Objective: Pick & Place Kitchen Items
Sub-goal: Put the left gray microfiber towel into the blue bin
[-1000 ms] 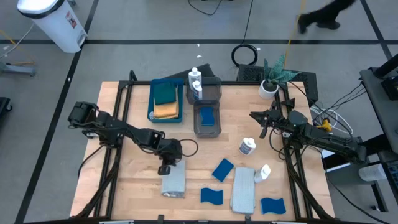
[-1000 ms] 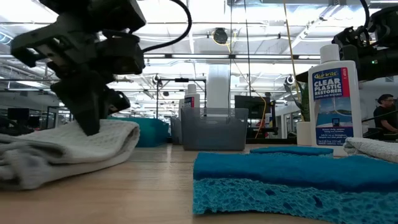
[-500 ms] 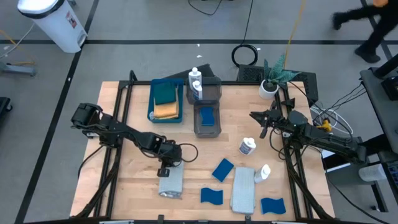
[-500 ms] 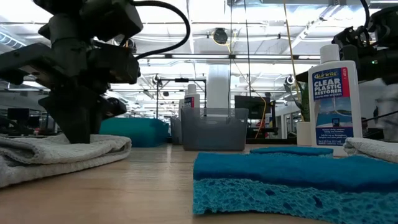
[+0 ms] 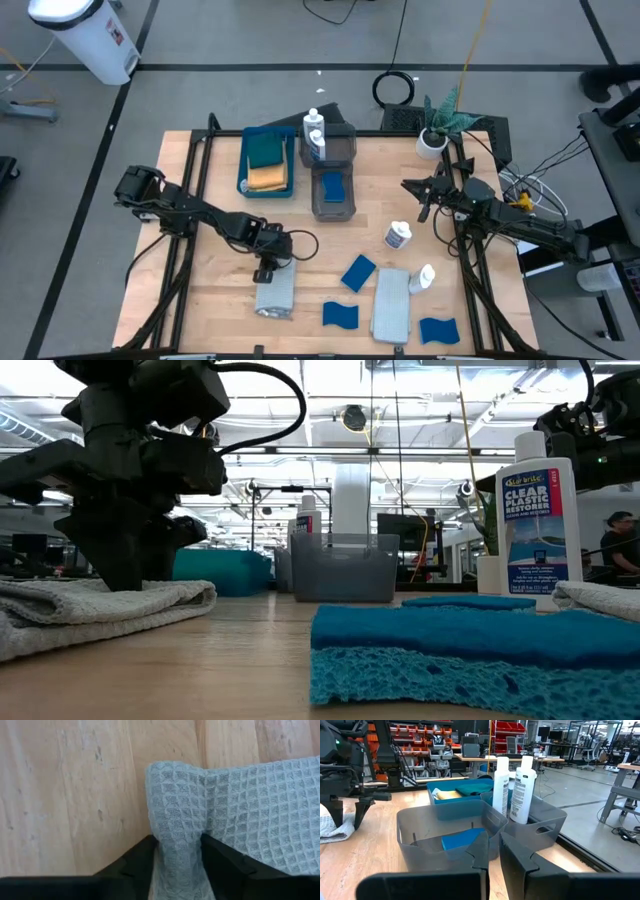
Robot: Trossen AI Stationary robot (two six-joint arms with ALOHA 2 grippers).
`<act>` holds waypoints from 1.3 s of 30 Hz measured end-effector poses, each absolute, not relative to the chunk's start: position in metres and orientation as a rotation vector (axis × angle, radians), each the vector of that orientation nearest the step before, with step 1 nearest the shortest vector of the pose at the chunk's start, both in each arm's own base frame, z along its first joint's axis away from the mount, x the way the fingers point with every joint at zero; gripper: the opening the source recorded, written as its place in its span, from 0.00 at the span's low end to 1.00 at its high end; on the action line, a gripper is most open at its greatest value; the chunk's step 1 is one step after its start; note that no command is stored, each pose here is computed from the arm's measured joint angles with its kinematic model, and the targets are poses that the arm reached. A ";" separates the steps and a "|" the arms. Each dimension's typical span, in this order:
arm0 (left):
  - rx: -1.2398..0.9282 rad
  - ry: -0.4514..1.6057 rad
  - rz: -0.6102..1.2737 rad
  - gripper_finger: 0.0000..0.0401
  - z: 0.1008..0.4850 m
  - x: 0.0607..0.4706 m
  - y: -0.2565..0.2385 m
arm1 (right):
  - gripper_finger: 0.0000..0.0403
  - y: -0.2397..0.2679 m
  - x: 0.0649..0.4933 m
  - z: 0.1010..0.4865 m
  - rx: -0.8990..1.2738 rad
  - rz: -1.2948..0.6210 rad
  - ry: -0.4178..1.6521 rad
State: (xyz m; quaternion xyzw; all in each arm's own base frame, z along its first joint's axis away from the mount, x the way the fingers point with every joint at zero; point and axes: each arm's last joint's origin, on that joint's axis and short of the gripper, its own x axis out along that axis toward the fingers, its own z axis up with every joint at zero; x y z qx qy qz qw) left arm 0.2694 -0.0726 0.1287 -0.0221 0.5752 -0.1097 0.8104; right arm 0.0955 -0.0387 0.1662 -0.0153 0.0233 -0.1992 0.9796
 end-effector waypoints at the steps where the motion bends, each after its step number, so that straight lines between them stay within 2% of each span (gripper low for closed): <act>1: -0.042 1.228 -0.237 0.45 0.129 0.269 -0.073 | 0.05 -0.039 0.096 0.166 -0.031 -0.401 0.047; 7: -0.023 1.227 -0.248 0.57 0.128 0.269 -0.072 | 0.05 -0.039 0.096 0.166 -0.031 -0.401 0.047; 12: -0.018 1.227 -0.251 0.60 0.128 0.269 -0.072 | 0.05 -0.039 0.096 0.166 -0.031 -0.402 0.047; 29: -0.045 1.232 -0.255 0.55 0.128 0.268 -0.078 | 0.05 -0.039 0.096 0.166 -0.031 -0.401 0.047; 39: -0.049 1.232 -0.263 0.43 0.128 0.267 -0.081 | 0.05 -0.039 0.096 0.166 -0.031 -0.401 0.047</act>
